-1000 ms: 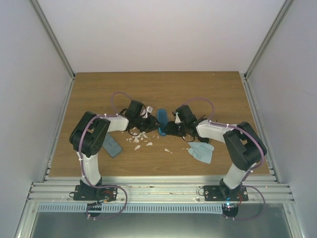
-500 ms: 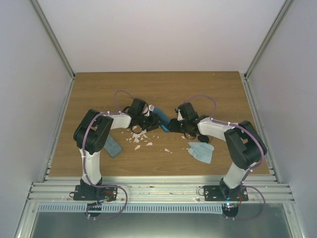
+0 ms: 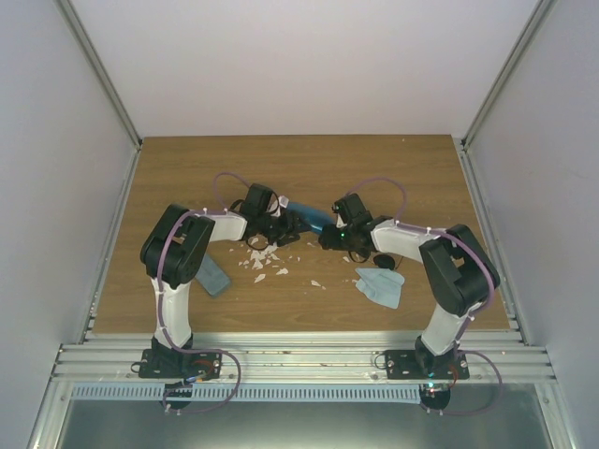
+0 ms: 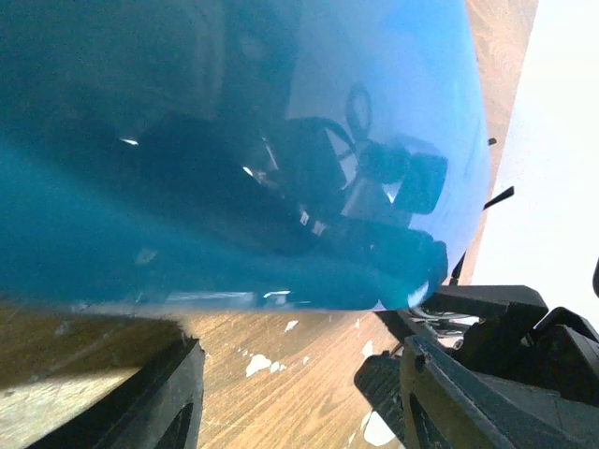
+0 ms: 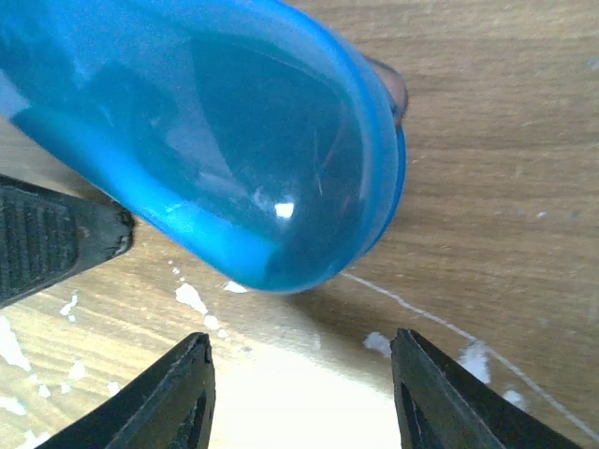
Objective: Organize the sunglasses
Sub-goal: Close the sunglasses case at the center of the board, then move the sunglasses case at the center of the board, then pick up the sunglasses case from the center of the board.
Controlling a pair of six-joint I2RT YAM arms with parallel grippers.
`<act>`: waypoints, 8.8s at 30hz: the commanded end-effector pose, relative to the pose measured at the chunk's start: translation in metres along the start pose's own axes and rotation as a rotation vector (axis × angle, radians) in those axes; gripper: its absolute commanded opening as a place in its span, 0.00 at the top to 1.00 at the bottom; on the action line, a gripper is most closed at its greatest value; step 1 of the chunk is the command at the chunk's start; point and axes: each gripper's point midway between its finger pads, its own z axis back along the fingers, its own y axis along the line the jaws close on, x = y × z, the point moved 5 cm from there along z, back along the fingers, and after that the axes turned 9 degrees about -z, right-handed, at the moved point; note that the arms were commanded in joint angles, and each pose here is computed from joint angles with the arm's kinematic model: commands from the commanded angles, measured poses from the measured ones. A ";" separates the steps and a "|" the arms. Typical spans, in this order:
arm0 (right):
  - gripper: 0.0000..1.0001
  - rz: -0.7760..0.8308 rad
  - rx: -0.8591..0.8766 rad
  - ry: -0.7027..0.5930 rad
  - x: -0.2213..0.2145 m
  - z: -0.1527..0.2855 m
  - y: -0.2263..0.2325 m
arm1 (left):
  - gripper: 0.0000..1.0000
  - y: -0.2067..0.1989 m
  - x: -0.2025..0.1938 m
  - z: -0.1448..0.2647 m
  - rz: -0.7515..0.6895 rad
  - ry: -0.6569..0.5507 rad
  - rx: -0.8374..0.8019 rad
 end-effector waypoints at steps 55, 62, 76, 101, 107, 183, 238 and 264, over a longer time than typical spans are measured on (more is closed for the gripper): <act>0.48 -0.096 0.039 0.006 0.028 -0.016 0.006 | 0.45 0.039 0.015 -0.025 0.222 -0.064 0.177; 0.57 -0.133 0.046 0.019 0.026 -0.020 0.005 | 0.45 0.039 0.013 -0.025 0.226 -0.061 0.178; 0.58 -0.122 0.070 -0.034 0.035 -0.006 0.008 | 0.46 0.038 0.014 -0.035 0.126 0.006 0.166; 0.35 -0.068 0.131 -0.271 0.138 -0.014 -0.017 | 0.57 0.048 0.012 -0.058 -0.357 0.298 0.084; 0.38 -0.092 0.127 -0.217 0.126 -0.027 -0.024 | 0.58 0.054 0.012 -0.055 -0.344 0.288 0.146; 0.46 0.049 -0.478 -0.249 0.137 -0.052 -0.074 | 0.27 -0.011 0.003 0.153 -0.319 -0.317 0.454; 0.00 0.887 0.007 -0.022 -0.173 -0.091 0.273 | 0.01 -0.141 -0.049 0.390 -0.548 -0.923 0.529; 0.37 0.469 0.089 -0.242 -0.086 0.041 0.194 | 0.01 -0.129 -0.073 0.337 -0.522 -0.760 0.204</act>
